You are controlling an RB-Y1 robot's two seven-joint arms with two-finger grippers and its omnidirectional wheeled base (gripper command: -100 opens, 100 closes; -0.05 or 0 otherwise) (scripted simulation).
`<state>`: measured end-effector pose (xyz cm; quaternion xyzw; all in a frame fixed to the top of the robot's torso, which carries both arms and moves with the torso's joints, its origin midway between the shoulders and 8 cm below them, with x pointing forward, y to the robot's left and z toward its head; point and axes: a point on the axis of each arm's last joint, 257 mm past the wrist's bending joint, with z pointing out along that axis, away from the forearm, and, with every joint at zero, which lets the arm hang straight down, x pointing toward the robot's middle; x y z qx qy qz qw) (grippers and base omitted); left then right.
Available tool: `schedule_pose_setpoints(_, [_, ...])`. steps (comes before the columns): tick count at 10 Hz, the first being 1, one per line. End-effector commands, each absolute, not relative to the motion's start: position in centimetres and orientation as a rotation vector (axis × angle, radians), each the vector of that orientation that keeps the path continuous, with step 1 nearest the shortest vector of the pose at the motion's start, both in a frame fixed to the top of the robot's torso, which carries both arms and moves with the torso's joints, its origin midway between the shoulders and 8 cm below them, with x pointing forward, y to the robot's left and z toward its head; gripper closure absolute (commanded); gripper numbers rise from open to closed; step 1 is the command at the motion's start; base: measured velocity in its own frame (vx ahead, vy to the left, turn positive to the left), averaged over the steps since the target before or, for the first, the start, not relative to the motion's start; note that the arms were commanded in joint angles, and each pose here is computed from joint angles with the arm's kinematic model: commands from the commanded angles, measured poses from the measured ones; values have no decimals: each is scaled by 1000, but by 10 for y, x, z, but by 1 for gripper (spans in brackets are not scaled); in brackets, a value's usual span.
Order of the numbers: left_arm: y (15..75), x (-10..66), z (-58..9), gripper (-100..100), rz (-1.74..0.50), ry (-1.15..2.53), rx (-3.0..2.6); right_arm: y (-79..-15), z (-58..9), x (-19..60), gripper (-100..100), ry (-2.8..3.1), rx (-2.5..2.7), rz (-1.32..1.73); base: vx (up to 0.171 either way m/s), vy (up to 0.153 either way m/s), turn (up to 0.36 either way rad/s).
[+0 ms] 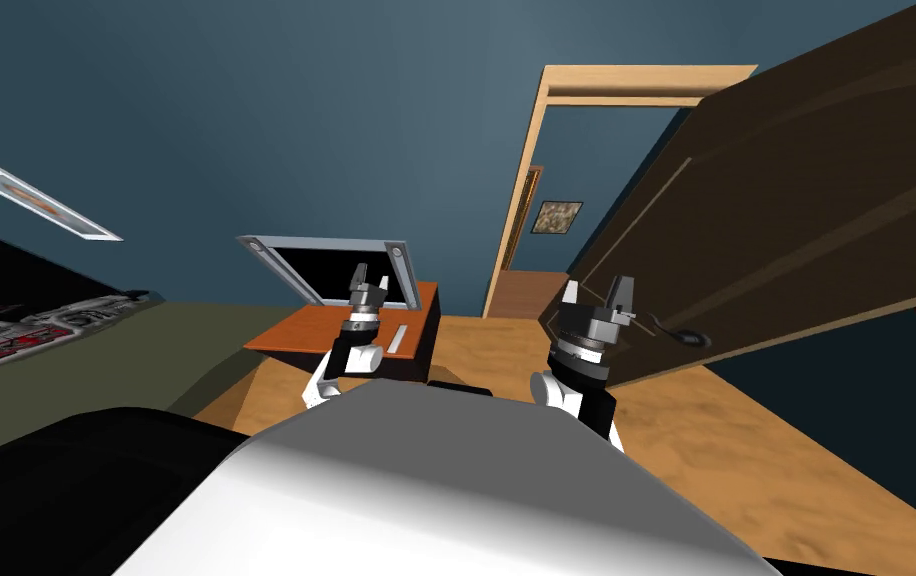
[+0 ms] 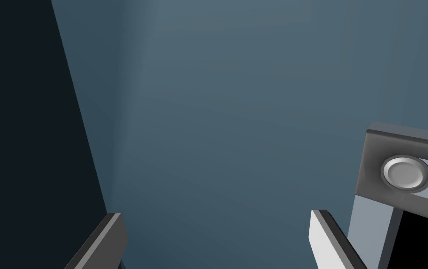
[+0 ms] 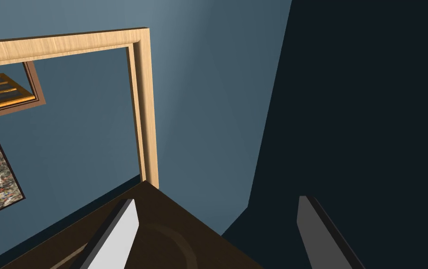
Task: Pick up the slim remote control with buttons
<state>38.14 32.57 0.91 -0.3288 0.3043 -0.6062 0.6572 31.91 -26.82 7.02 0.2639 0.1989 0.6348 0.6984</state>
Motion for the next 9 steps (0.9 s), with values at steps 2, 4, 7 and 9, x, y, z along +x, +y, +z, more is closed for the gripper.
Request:
schedule_pose_setpoints(2, [339, 394, -13, -100, -1363, 720, -802, -268, 70, 319, 0, 443, 588, 1415, 98, -55, 87])
schedule_pose_setpoints(4, [359, 414, -41, -100, -1348, 757, -899, -268, 70, 319, 0, 443, 588, 1415, 119, -87, 192])
schedule_pose_setpoints(7, [375, 426, -68, -100, -1325, 784, -979, -268, 70, 319, 0, 443, 588, 1415, 82, -90, 85])
schedule_pose_setpoints(9, [390, 436, -89, -100, -1306, 801, -1051, -268, 70, 319, 0, 443, 588, 1415, 95, -70, 110])
